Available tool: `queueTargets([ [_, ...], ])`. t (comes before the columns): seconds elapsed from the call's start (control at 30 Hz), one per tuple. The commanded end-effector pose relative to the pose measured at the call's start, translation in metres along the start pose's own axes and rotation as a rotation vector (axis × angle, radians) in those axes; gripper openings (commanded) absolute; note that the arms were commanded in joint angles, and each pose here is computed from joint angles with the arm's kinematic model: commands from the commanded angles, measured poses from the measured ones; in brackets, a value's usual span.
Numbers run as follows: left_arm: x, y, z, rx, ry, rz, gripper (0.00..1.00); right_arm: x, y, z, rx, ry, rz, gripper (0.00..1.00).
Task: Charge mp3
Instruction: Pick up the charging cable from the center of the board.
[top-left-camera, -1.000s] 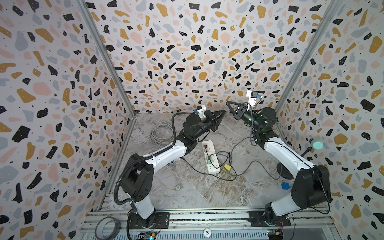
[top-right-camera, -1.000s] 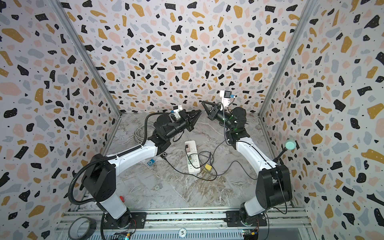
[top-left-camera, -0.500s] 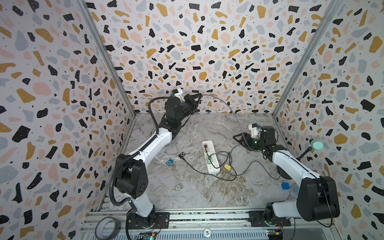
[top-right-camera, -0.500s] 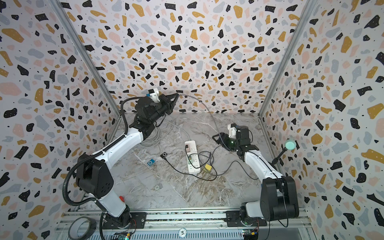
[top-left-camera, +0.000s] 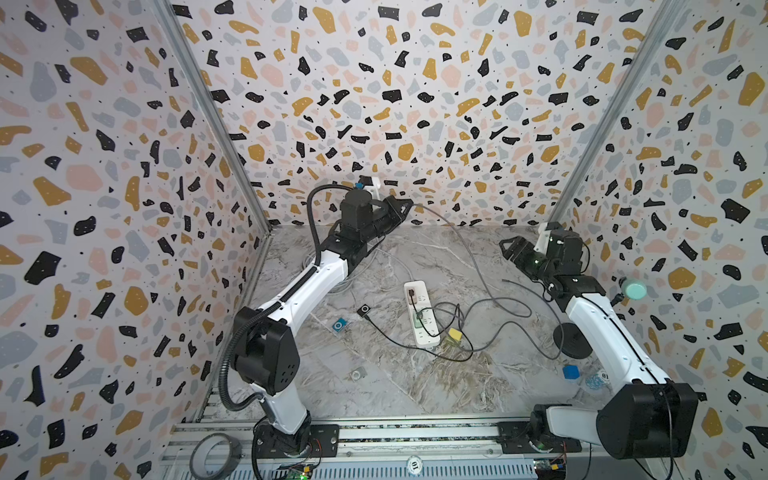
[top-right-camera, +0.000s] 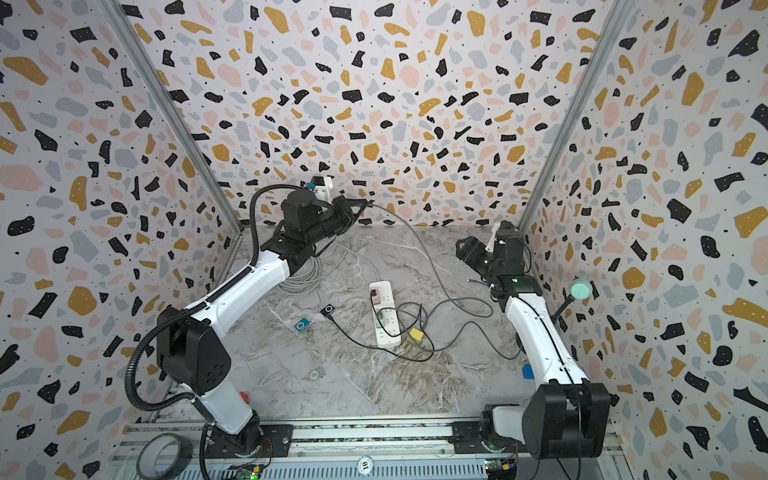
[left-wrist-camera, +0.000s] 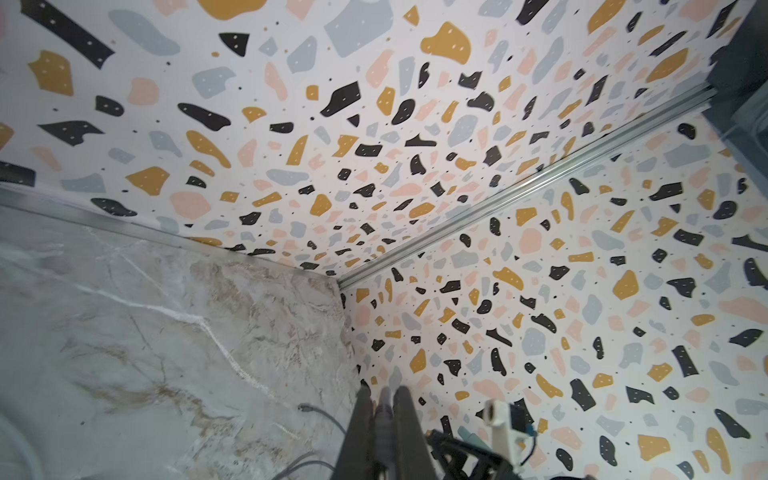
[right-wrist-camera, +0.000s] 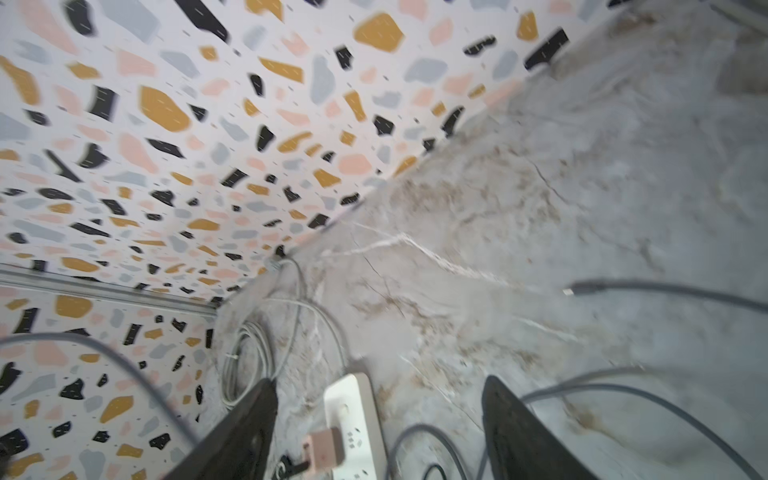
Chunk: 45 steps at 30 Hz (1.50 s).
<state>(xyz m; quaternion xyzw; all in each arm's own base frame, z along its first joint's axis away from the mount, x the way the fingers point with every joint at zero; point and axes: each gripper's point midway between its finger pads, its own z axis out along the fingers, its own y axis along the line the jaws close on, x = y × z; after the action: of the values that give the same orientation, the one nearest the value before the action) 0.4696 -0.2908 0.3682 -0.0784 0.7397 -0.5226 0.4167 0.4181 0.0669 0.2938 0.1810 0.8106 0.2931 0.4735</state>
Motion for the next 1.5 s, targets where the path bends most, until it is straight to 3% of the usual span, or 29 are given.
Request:
queueTargets([
  [0.0, 0.018, -0.034, 0.001, 0.111, 0.047, 0.094, 0.0, -0.015, 0.015, 0.015, -0.071, -0.049, 0.061, 0.79],
  [0.1, 0.043, -0.039, 0.004, 0.135, 0.103, 0.104, 0.0, -0.036, 0.058, 0.011, -0.275, -0.18, 0.1, 0.79],
  [0.17, 0.05, -0.035, 0.002, 0.149, 0.101, 0.075, 0.0, -0.044, 0.102, 0.004, -0.44, -0.193, 0.086, 0.78],
  [0.3, 0.045, -0.045, -0.003, 0.242, 0.041, 0.026, 0.0, -0.009, 0.177, -0.003, -0.668, 0.006, 0.138, 0.76],
  [0.37, 0.043, -0.051, -0.004, 0.274, 0.027, 0.02, 0.0, 0.018, 0.201, -0.009, -0.719, 0.098, 0.184, 0.75],
  [0.47, 0.04, -0.058, -0.008, 0.318, 0.003, 0.014, 0.0, 0.049, 0.221, -0.013, -0.745, 0.204, 0.266, 0.71],
  [0.63, 0.041, -0.059, -0.012, 0.341, -0.015, 0.026, 0.0, 0.069, 0.229, -0.014, -0.76, 0.279, 0.367, 0.68],
  [0.93, 0.047, -0.061, -0.018, 0.364, -0.013, 0.015, 0.0, 0.061, 0.206, 0.011, -0.684, 0.217, 0.431, 0.67],
  [1.1, 0.055, -0.066, -0.022, 0.382, -0.009, 0.011, 0.0, 0.058, 0.203, 0.026, -0.675, 0.21, 0.479, 0.61],
  [1.23, 0.061, -0.068, -0.022, 0.392, -0.003, 0.011, 0.0, 0.059, 0.204, 0.034, -0.65, 0.223, 0.493, 0.53],
  [1.47, 0.068, -0.062, -0.019, 0.377, 0.012, 0.013, 0.0, 0.056, 0.197, 0.031, -0.635, 0.202, 0.524, 0.06],
])
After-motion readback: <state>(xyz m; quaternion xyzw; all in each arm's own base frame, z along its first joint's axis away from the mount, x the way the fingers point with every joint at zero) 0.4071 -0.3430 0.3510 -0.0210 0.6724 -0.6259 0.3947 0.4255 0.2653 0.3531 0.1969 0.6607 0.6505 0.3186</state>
